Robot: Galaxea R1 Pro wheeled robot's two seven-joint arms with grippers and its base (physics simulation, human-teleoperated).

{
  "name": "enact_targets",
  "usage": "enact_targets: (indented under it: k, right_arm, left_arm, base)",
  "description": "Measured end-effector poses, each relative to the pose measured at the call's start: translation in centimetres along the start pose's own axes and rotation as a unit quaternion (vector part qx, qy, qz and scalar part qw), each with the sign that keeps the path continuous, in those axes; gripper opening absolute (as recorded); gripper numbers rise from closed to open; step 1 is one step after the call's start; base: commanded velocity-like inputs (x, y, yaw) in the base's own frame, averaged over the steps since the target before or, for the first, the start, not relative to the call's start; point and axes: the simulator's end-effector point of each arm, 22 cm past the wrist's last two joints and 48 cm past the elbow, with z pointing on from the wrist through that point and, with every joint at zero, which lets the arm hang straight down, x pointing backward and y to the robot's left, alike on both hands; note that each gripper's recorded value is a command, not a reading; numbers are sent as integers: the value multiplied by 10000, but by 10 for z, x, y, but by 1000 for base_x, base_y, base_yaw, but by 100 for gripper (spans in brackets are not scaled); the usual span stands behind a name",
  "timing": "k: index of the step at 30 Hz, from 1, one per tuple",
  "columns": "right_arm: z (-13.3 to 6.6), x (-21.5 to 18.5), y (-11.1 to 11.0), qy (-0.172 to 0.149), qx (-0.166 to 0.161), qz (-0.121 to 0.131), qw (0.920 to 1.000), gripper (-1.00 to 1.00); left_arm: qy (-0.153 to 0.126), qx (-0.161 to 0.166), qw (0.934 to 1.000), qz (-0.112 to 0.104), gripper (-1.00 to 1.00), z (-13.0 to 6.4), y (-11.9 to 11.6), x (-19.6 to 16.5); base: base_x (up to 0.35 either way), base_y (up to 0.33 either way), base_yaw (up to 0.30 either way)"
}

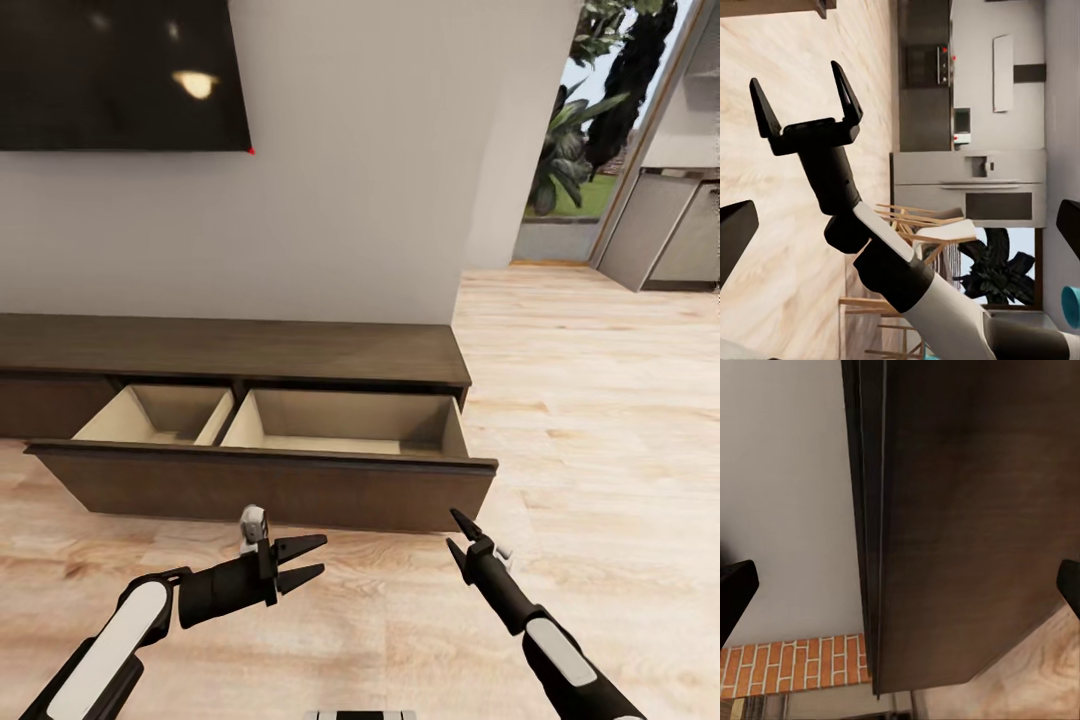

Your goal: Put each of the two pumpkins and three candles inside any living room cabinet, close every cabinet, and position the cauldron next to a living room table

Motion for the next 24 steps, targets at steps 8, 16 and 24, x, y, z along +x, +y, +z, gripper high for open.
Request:
enact_targets:
  k: [8,16,24]
  right_arm:
    - [-28,7,-45,35,607,120,9981,100]
    - [-57,20,-84,213,1222,-67,9923,100]
    - [-75,1,-97,-231,1492,-533,9871,100]
  left_arm:
    - [-21,13,9999,122,100,-3,-11,-1]
    - [-38,52,9996,276,100,-5,-25,0]
    - [-74,102,9990,433,100,-8,-40,-1]
  base:
    - [0,0,0]
    - [-31,0,0]
    - [-61,0,0]
